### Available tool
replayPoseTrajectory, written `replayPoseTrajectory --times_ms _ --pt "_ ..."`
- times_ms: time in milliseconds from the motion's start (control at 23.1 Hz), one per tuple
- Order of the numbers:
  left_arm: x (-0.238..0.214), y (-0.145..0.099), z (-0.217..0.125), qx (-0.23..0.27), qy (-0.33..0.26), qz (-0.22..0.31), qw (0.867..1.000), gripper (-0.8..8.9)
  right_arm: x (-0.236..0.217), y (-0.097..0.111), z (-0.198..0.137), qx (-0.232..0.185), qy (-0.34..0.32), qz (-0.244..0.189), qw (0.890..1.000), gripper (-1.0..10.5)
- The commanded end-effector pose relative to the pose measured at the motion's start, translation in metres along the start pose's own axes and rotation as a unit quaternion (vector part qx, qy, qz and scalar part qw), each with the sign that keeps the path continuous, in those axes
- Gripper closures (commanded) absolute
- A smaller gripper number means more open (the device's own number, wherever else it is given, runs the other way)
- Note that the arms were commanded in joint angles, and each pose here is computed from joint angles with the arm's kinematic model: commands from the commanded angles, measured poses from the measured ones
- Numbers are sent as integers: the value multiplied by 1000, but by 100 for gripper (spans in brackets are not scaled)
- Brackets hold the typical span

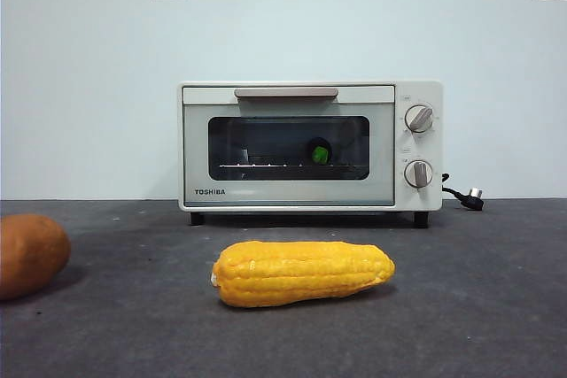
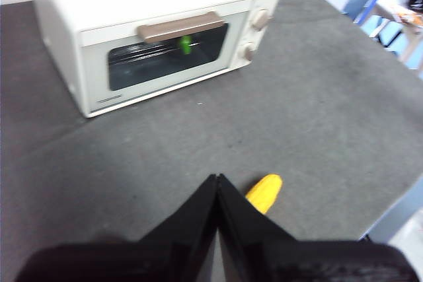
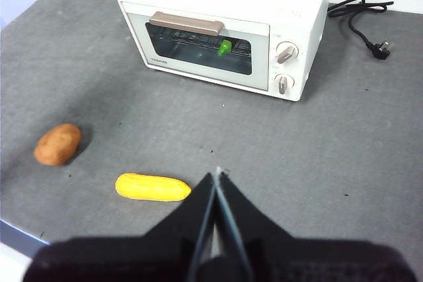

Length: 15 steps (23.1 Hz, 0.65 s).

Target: Take the eggplant from the table,put the eggplant in the oven

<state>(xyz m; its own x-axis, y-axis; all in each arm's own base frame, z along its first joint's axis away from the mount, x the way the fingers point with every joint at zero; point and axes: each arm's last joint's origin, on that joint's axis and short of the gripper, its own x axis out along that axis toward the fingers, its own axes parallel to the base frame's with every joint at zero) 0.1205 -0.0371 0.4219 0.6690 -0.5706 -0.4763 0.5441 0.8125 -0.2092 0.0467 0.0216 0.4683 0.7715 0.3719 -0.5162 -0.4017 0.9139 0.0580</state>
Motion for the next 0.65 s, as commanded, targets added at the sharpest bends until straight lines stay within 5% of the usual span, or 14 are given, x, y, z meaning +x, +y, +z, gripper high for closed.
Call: replayPoseTrajectory --times_ms 43,650 --pt "-1 -1 1 14 -8 -7 1000 819 -1 0 -2 -2 9 -1 1000 952" --pt "-1 -1 1 14 -9 -8 1000 818 4 0 0 -2 16 -1 1000 946"
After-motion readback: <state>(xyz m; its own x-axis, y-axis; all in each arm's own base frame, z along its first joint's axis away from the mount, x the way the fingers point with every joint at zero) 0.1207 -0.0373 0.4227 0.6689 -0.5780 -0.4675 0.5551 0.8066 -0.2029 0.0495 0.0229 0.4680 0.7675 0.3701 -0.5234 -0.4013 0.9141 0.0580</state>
